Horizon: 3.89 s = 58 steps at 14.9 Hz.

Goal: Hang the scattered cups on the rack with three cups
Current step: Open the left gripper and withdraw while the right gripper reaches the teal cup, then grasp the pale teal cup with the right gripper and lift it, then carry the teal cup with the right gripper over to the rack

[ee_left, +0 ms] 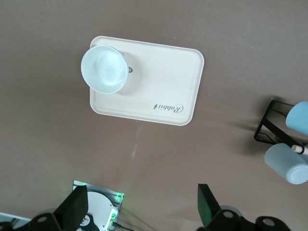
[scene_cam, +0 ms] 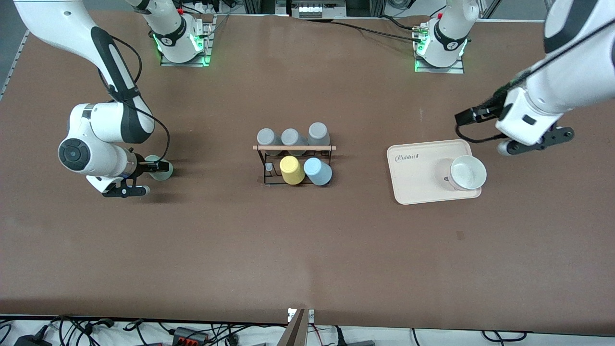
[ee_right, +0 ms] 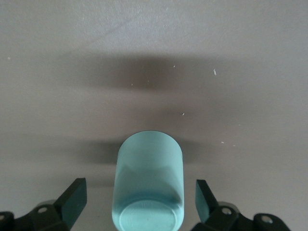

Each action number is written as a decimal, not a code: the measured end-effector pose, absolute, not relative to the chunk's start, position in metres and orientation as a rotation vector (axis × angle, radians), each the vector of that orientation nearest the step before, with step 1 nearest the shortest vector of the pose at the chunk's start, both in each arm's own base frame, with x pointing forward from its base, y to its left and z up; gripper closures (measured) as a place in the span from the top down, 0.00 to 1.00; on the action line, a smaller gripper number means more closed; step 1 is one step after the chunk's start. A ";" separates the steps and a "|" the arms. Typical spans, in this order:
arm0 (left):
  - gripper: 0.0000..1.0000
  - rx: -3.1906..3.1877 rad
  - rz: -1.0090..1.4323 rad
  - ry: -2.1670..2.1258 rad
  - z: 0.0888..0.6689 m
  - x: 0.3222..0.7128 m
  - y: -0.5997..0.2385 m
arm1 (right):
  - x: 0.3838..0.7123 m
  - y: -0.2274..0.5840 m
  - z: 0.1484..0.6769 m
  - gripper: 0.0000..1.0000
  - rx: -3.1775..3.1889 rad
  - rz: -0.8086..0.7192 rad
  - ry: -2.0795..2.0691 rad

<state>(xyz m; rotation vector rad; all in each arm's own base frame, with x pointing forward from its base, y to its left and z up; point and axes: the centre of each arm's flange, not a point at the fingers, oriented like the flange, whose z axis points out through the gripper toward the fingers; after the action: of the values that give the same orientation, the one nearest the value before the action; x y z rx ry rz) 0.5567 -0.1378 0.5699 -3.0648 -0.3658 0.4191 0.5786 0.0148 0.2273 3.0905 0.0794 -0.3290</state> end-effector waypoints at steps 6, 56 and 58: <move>1.00 -3.092 0.411 -0.119 0.566 0.542 -0.130 | 0.563 0.010 0.218 1.00 3.092 -0.328 0.067; 1.00 -3.126 0.324 -0.027 0.569 0.558 -0.098 | 0.602 0.382 0.384 0.66 3.150 -0.259 -0.686; 1.00 -3.126 0.326 -0.027 0.569 0.558 -0.098 | 0.601 0.384 0.377 0.66 3.143 -0.270 -0.683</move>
<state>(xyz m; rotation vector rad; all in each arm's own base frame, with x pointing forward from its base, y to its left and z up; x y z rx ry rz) 0.5583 -0.0977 0.5688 -3.1255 -0.0272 0.3263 0.6013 0.3844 0.3771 3.1435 -0.6831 -0.2698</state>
